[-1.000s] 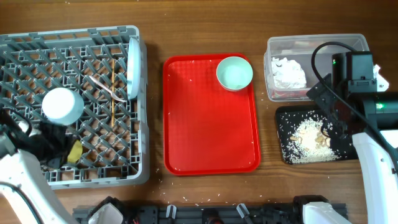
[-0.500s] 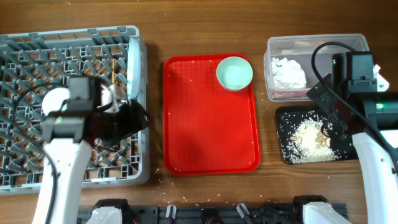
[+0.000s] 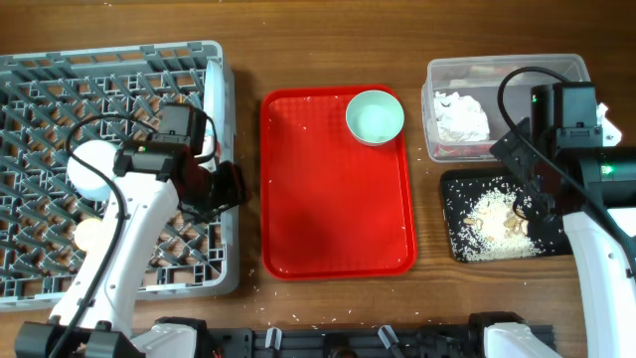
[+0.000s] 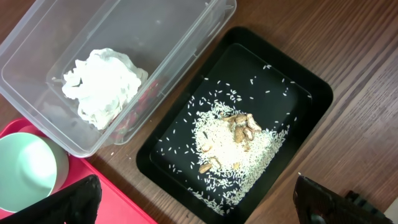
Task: Sort waste into correct bins and load items into the dishwasher rack
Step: 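Withdraw the left gripper and move it to the green bowl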
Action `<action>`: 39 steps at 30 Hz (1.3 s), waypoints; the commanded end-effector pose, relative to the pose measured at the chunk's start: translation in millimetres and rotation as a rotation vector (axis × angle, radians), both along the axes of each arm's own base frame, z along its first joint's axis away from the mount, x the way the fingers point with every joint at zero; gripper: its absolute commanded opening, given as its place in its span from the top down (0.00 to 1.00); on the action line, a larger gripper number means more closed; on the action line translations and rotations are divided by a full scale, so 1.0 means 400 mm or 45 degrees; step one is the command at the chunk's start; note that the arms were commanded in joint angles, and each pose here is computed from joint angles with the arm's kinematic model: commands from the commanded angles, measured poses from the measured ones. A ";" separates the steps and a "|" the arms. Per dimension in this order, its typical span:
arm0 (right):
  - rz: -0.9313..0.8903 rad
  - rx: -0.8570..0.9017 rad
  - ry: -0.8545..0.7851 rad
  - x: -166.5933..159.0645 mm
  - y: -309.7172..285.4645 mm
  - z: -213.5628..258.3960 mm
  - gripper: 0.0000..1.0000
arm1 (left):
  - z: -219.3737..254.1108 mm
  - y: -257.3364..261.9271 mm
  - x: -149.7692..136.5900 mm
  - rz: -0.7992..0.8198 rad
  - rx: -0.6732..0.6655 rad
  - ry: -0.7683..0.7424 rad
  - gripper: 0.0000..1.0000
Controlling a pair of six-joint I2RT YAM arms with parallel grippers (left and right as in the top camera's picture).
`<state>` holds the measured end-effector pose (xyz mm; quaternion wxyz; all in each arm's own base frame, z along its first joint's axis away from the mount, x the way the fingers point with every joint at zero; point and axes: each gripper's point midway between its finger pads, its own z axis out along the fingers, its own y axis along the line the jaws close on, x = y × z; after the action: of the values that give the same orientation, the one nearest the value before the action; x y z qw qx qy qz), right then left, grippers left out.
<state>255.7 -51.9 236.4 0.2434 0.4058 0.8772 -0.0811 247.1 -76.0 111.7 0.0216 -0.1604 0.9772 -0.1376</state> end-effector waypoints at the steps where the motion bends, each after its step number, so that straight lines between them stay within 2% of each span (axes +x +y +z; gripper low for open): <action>1: -0.012 0.007 -0.022 0.000 -0.001 0.008 0.00 | 0.009 -0.046 -0.021 -0.053 -0.070 0.018 0.32; 3: -0.012 0.006 -0.022 0.000 -0.001 0.009 0.00 | 0.037 -0.093 -0.032 -0.099 -0.178 -0.005 0.35; 8: -0.012 0.006 -0.022 0.000 -0.001 0.009 0.00 | 0.103 -0.162 -0.065 -0.238 -0.256 -0.129 0.36; 10: -0.012 0.007 -0.022 0.000 -0.001 0.008 0.00 | 0.135 -0.213 -0.070 -0.314 -0.353 -0.189 0.39; 13: -0.012 0.007 -0.022 0.000 -0.001 0.008 0.00 | 0.176 -0.307 -0.091 -0.460 -0.534 -0.229 0.38; 16: -0.012 0.007 -0.022 0.000 -0.001 0.008 0.00 | 0.192 -0.375 -0.109 -0.574 -0.583 -0.275 0.38; 17: -0.012 0.006 -0.022 0.000 -0.001 0.009 0.01 | 0.197 -0.401 -0.116 -0.620 -0.599 -0.296 0.36; 18: -0.012 0.006 -0.022 0.000 -0.001 0.009 0.00 | 0.200 -0.419 -0.121 -0.656 -0.608 -0.314 0.25; 19: -0.012 0.006 -0.022 0.000 -0.001 0.009 0.00 | 0.195 -0.445 -0.125 -0.706 -0.591 -0.345 0.18; 22: -0.012 0.007 -0.022 0.000 -0.001 0.008 0.00 | 0.159 -0.476 -0.134 -0.766 -0.507 -0.352 0.15; 23: -0.012 0.007 -0.022 0.000 -0.001 0.008 0.00 | 0.136 -0.485 -0.142 -0.789 -0.470 -0.330 0.14; 25: -0.011 0.007 -0.022 0.000 -0.001 0.008 0.00 | 0.102 -0.502 -0.160 -0.831 -0.420 -0.297 0.21; 26: -0.011 0.007 -0.022 0.000 -0.001 0.008 0.00 | 0.088 -0.509 -0.168 -0.852 -0.391 -0.288 0.21; 29: -0.012 0.006 -0.022 0.000 -0.001 0.009 0.00 | 0.059 -0.525 -0.192 -0.912 -0.314 -0.288 0.13; 35: -0.012 0.006 -0.022 0.000 -0.001 0.009 0.00 | 0.042 -0.541 -0.213 -0.993 -0.179 -0.372 0.12; 36: -0.011 0.007 -0.022 0.000 -0.001 0.008 0.00 | 0.043 -0.544 -0.214 -0.995 -0.183 -0.376 0.00; 39: -0.012 0.007 -0.022 0.000 -0.001 0.008 0.00 | 0.043 -0.544 -0.213 -0.995 -0.184 -0.376 0.00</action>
<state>255.7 -51.9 236.4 0.2434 0.4058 0.8772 -0.0811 158.4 -294.8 132.2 0.0892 0.2441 0.9363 -0.2360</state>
